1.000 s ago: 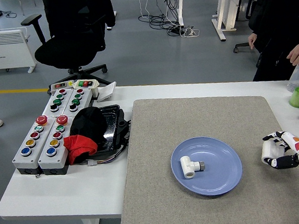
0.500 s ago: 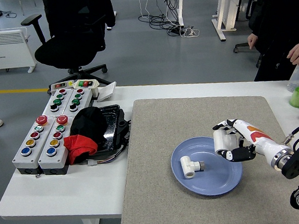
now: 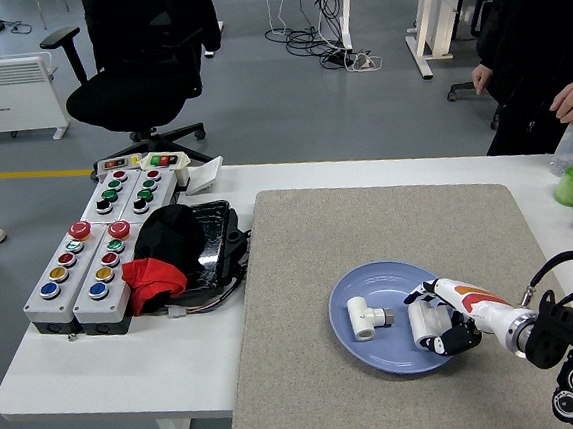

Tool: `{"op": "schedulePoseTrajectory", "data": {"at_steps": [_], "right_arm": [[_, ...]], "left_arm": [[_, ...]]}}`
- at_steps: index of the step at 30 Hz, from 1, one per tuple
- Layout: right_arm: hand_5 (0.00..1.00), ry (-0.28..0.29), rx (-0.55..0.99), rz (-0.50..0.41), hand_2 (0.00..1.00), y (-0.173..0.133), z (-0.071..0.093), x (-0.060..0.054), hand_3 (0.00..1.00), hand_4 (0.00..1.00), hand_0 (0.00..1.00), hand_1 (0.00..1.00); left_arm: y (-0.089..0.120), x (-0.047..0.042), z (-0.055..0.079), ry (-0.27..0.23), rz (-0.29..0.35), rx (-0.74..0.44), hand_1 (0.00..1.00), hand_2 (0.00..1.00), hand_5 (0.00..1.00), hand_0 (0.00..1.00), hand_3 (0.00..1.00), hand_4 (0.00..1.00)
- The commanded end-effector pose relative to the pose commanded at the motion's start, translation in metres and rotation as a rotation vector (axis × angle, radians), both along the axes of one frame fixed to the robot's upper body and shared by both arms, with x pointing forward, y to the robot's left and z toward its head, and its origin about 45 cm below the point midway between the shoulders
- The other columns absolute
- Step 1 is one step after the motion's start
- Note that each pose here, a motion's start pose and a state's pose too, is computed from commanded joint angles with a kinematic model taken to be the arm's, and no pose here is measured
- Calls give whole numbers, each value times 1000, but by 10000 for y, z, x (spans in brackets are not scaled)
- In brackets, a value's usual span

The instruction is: Pick pipe place plate twice

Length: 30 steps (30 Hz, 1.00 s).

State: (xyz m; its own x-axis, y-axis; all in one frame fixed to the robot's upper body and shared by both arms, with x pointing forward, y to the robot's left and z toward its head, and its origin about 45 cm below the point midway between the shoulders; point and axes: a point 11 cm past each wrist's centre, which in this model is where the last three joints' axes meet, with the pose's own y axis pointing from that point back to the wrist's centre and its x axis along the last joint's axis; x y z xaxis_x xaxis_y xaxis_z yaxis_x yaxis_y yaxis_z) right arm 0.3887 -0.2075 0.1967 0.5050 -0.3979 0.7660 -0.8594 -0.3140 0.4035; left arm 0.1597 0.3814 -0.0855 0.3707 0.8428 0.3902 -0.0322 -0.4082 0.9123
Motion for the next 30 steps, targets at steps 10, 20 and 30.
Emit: {"op": "schedulePoseTrajectory", "data": {"at_steps": [10,20,30], "right_arm": [[166,28,-24,-12,998,-64,75,1,998,728,998,982],[192,-37,54,-20,998,-96,380,31,998,729,998,981],[211,-46,95,-33,998,-147,459,16,998,761,998,962]], "left_arm": [[0,-26,-8,7,-1,1,630,636,998,655,565,406],[9,-50,-16,7,-1,3,630,636,998,655,566,406],[12,-44,-15,4,-3,4,630,636,998,655,564,396]]}}
